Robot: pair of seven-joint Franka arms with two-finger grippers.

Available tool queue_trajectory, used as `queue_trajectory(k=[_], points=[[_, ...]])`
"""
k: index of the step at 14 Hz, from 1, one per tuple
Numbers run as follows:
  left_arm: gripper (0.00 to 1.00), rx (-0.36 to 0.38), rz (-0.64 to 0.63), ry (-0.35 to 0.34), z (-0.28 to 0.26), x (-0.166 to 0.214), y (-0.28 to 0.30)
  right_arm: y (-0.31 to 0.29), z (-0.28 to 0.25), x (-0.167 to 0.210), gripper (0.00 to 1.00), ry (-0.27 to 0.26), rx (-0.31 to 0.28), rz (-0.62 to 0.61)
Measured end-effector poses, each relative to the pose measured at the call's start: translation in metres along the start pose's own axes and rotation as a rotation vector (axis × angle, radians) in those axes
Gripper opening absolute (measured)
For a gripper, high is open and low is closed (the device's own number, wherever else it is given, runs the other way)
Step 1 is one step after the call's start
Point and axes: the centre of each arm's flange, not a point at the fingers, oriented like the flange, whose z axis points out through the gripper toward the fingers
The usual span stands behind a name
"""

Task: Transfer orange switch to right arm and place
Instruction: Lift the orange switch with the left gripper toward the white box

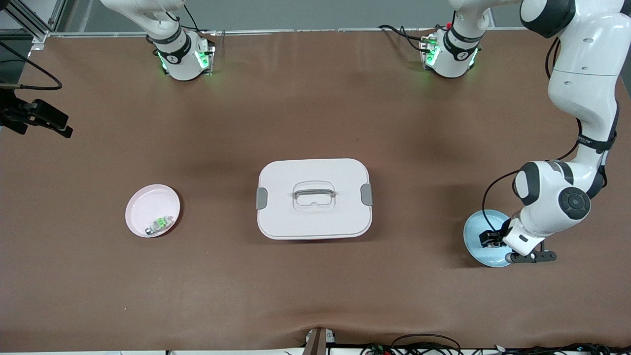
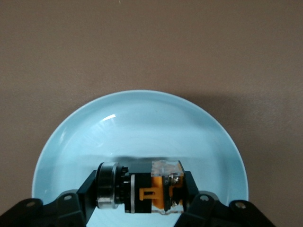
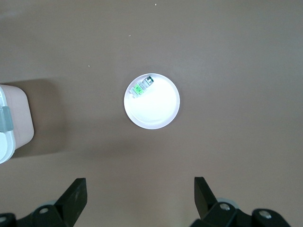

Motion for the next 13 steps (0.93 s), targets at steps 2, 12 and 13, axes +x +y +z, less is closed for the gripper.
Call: queue_trajectory(k=[2, 12, 13], points=[[0.72, 0.009, -0.013, -0.021, -0.024, 0.003, 0.002, 0.0, 0.0, 0.0, 1.0, 0.002, 0.0, 0.0], [0.72, 0.013, -0.096, -0.113, -0.172, -0.012, 0.091, 0.001, -0.001, 0.001, 1.0, 0.009, 0.001, 0.003], [0.72, -0.003, -0.122, -0.124, -0.182, -0.015, 0.104, 0.002, -0.001, 0.001, 1.0, 0.012, 0.001, 0.005]])
